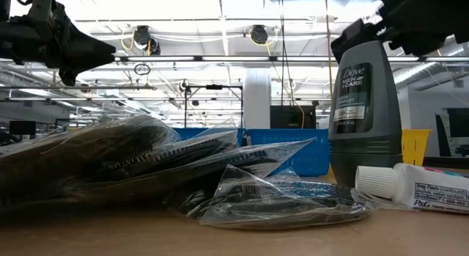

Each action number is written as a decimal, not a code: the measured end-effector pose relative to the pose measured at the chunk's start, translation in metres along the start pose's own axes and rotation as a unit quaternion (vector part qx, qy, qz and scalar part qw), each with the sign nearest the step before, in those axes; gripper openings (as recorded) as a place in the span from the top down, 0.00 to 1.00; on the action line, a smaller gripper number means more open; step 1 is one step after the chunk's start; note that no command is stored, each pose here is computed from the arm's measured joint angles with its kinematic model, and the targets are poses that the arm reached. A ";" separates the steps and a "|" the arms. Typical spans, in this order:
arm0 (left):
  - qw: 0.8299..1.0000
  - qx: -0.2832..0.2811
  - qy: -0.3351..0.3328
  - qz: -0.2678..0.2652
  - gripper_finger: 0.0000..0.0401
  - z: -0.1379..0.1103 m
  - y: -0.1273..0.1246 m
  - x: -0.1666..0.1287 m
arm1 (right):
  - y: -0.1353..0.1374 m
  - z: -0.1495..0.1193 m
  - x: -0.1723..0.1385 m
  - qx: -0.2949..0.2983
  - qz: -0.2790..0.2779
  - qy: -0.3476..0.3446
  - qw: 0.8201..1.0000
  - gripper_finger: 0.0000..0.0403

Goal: Pick & Place Travel size toiletries
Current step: Put the black deodorant into the left yellow basket

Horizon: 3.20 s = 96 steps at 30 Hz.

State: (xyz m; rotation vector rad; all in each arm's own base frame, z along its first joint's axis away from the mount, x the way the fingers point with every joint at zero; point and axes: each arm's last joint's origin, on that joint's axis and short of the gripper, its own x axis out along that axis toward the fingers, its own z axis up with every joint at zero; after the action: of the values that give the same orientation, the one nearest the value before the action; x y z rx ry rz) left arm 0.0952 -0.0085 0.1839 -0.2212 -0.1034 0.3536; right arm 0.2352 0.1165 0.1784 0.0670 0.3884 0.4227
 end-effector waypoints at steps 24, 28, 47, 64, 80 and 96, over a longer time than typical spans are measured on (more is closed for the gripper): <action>1.000 0.006 0.003 0.001 0.70 -0.001 0.000 0.000 | 0.005 -0.017 0.028 0.017 0.016 -0.033 0.999 0.30; 1.000 0.006 0.003 0.000 0.70 -0.001 0.000 0.000 | 0.005 -0.026 0.037 0.014 0.006 -0.018 1.000 0.30; 1.000 0.009 0.008 0.001 0.70 -0.002 0.000 0.000 | 0.005 -0.028 0.065 -0.010 0.006 -0.010 1.000 0.42; 1.000 0.010 0.009 0.001 0.70 -0.002 0.000 0.000 | 0.002 -0.026 0.065 -0.021 0.000 -0.010 1.000 0.59; 1.000 0.002 0.008 0.001 0.70 -0.002 0.000 0.000 | -0.020 0.042 0.006 -0.032 -0.076 -0.087 0.993 0.59; 0.999 -0.035 0.015 -0.035 0.70 -0.002 -0.007 0.007 | -0.086 0.058 -0.020 0.003 -0.161 -0.119 0.980 0.59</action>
State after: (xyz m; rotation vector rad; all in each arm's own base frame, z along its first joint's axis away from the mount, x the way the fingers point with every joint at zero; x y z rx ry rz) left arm 0.1037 -0.0127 0.1841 -0.2915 -0.0934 0.2776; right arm 0.2736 0.0305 0.2270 0.0586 0.1591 0.0917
